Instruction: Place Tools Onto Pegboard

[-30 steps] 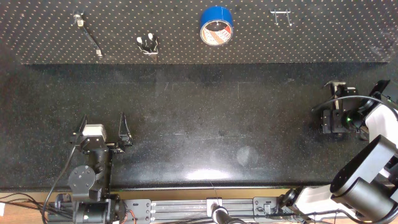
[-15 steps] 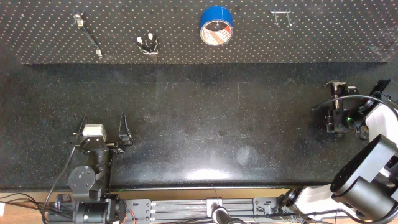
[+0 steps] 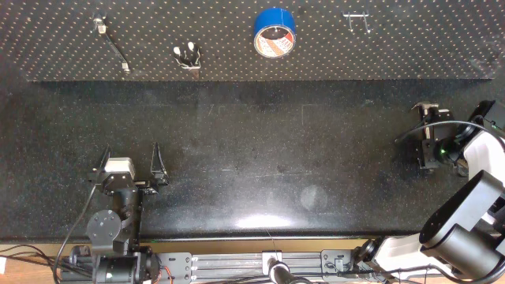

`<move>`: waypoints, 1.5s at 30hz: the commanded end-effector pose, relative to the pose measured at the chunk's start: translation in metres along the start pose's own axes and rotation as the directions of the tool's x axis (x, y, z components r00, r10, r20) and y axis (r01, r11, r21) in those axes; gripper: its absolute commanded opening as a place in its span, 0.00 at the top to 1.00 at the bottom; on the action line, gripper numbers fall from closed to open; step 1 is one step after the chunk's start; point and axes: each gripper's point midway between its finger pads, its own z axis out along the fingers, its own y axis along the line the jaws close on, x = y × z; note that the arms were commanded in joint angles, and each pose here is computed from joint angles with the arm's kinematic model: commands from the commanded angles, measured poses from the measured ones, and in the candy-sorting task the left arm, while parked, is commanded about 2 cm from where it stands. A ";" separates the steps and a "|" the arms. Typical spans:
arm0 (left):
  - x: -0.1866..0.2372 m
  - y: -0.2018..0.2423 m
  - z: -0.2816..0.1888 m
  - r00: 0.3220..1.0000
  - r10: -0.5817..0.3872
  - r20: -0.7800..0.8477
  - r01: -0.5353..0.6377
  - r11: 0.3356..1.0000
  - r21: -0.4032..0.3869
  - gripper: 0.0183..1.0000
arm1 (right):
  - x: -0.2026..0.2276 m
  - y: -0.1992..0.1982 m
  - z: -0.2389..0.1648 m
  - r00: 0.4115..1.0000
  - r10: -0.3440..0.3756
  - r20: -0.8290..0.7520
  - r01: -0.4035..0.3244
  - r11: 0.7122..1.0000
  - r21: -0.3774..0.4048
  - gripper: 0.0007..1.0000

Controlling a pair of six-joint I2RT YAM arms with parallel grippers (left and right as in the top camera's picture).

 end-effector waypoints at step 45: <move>0.000 0.001 0.000 1.000 -0.016 0.001 0.016 1.000 -0.002 0.00 | 0.013 -0.006 0.012 0.998 -0.025 -0.054 0.024 1.000 -0.011 0.81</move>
